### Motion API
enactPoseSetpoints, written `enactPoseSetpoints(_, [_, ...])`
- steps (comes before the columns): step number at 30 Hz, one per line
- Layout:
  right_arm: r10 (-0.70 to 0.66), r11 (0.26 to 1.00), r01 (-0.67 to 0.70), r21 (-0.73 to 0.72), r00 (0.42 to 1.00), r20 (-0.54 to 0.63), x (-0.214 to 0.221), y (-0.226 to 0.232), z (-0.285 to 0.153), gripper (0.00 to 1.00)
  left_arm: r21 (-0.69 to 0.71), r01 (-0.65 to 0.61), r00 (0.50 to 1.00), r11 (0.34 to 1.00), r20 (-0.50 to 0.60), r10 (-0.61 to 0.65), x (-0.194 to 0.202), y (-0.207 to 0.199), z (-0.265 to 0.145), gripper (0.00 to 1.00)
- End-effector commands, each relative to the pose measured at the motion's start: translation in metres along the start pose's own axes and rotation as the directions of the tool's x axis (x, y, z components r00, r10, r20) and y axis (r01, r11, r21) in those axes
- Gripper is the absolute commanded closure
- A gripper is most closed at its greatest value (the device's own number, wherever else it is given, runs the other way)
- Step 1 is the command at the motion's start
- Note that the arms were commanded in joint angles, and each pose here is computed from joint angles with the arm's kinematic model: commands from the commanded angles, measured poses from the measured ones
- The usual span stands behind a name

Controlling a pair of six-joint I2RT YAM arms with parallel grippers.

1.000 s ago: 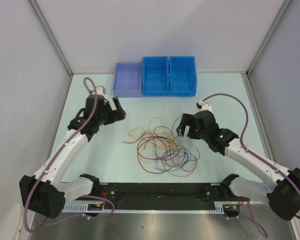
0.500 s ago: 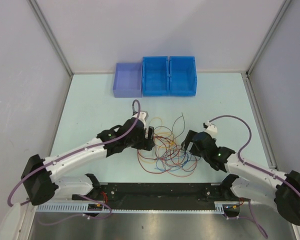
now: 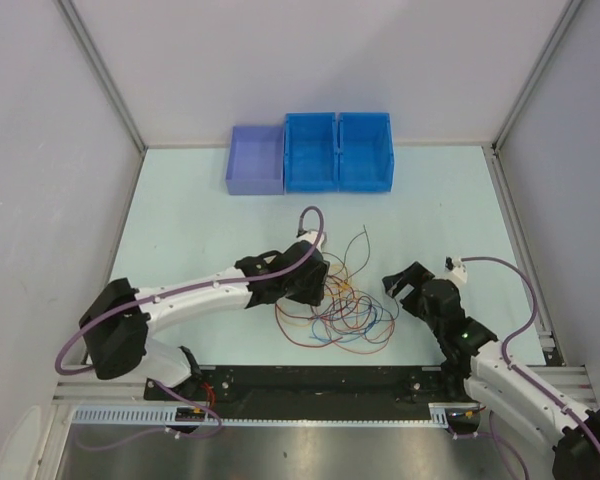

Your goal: Untangle the cables

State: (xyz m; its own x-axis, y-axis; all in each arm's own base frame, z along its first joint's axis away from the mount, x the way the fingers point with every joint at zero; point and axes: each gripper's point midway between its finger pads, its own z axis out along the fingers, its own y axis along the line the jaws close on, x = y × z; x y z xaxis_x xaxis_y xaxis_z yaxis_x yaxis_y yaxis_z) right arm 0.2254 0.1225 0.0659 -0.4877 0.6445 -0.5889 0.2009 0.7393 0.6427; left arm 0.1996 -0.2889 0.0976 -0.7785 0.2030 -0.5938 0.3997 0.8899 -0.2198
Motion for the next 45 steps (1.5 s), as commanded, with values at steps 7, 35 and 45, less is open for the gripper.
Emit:
enactPoseSetpoints(7, [0.047, 0.995, -0.05, -0.088, 0.998, -0.038, -0.001, 0.018, 0.006, 0.0, -0.074, 0.018, 1.0, 0.997, -0.005, -0.018, 0.001, -0.019, 0.009, 0.49])
enactPoseSetpoints(35, [0.037, 0.987, -0.043, -0.157, 0.998, -0.041, -0.002, 0.025, 0.002, 0.0, -0.21, -0.031, 0.859, 0.977, 0.494, 0.133, -0.248, -0.038, -0.203, 1.0])
enactPoseSetpoints(45, [0.034, 0.984, -0.04, -0.171, 0.999, -0.037, -0.003, 0.026, 0.001, 0.0, -0.042, 0.02, 0.611, 0.999, 0.792, 0.021, -0.286, -0.022, -0.33, 1.0])
